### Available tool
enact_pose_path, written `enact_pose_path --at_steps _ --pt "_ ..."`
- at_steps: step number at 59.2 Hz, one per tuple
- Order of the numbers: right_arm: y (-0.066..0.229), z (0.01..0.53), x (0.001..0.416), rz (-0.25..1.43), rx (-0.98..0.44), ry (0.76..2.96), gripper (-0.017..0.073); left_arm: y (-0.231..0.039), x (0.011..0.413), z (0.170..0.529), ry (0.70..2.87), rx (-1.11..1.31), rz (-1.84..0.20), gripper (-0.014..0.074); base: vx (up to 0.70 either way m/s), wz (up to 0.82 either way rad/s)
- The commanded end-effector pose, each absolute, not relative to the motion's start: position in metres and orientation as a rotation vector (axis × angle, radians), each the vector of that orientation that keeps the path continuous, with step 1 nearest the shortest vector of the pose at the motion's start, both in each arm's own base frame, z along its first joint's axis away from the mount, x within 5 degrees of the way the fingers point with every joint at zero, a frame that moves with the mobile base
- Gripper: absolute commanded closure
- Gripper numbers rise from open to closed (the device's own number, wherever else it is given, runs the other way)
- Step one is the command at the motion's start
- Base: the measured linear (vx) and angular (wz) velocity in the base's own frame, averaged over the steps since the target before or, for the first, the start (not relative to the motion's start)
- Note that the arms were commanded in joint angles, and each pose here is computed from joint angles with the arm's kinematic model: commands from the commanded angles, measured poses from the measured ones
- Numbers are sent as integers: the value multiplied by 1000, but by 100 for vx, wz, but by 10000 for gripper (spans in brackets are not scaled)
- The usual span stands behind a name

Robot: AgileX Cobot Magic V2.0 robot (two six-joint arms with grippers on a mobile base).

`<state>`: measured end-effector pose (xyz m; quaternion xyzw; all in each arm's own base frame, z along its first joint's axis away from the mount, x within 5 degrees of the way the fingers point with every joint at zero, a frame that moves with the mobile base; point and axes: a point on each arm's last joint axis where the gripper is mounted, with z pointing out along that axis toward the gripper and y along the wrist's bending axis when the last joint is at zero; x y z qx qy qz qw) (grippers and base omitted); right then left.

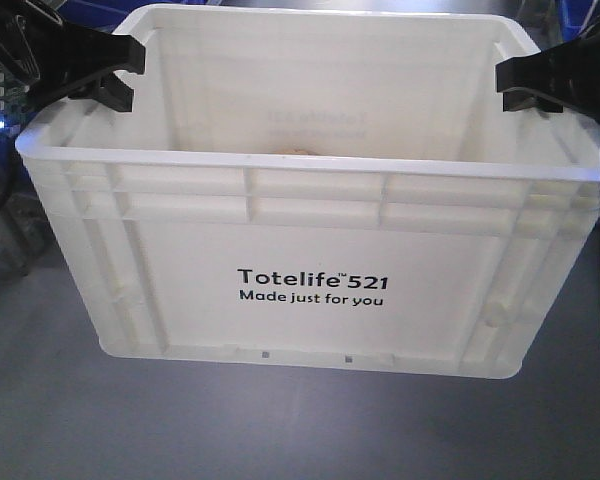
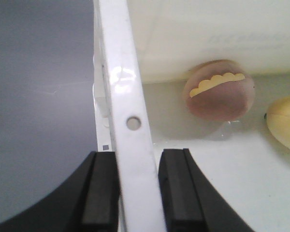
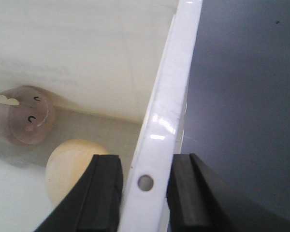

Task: Place moving items into box and shelve
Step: 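Carry the crate up to the blue-bin shelving with both grippers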

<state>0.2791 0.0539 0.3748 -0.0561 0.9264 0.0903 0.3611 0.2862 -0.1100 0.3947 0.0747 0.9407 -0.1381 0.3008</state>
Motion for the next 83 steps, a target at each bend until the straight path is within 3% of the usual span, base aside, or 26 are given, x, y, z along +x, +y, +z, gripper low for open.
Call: enact_pose_path --at_steps 1,35,83 --pt "55 406 277 283 -96 2201 565 -116 274 437 2258 186 -523 599 33 -46" --pt "55 405 277 283 -96 2204 565 -116 274 436 2259 186 -523 599 36 -35" --pt "55 405 277 283 -97 2212 565 -116 274 436 2259 186 -524 599 43 -12"
